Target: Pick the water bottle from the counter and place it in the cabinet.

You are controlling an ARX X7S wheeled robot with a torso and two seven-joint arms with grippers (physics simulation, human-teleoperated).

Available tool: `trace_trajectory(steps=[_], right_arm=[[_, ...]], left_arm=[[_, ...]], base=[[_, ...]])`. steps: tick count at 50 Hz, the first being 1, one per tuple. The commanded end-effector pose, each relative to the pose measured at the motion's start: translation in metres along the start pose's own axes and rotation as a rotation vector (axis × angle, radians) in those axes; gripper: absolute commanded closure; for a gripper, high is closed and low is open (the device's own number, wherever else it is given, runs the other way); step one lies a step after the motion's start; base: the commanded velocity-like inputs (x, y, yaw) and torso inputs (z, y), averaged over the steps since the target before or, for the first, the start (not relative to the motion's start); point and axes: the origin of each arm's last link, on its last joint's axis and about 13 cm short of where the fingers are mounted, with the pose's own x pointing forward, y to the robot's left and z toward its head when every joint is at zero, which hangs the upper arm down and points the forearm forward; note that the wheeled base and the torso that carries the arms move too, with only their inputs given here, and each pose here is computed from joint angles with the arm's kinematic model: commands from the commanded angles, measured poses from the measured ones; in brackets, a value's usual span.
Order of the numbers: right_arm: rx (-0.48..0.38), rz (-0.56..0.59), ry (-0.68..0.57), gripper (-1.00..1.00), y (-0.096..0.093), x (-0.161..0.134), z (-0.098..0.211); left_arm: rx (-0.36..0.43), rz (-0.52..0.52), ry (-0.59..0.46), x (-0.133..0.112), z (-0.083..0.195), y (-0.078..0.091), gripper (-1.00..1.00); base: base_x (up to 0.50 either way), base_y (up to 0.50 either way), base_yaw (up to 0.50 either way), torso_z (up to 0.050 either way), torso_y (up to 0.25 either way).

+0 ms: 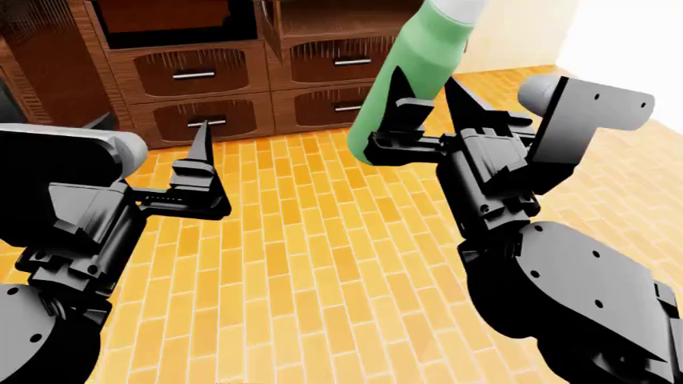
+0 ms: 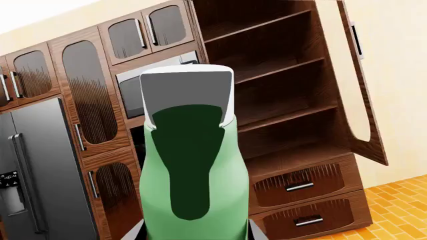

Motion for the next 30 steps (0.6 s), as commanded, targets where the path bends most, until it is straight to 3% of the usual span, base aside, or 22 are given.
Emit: trace_trajectory(steps=[1,19,30], right_arm=[[-0.03,-0.003,-0.046,1.0,-0.0001,0.0026,0.0055],[-0.017,-0.011,-0.042,1.0,-0.0022,0.0026,0.0034],[-0.002,-0.023,-0.036,1.0,-0.0039,0.0033,0.0012]], left_arm=[[0.001,-0.003,0.002,0.0001,-0.0007,-0.0006,-1.0],[0.001,-0.01,0.007,0.0005,-0.0022,-0.0015,-1.0],[0.0,-0.015,0.011,0.0006,-0.0033,-0.002,-1.0]], base=[[0.13,-0.03,0.48,0.01,0.01],[0.17,-0.03,0.47,0.0,0.001],[0.41,-0.03,0.26,0.0,0.002]])
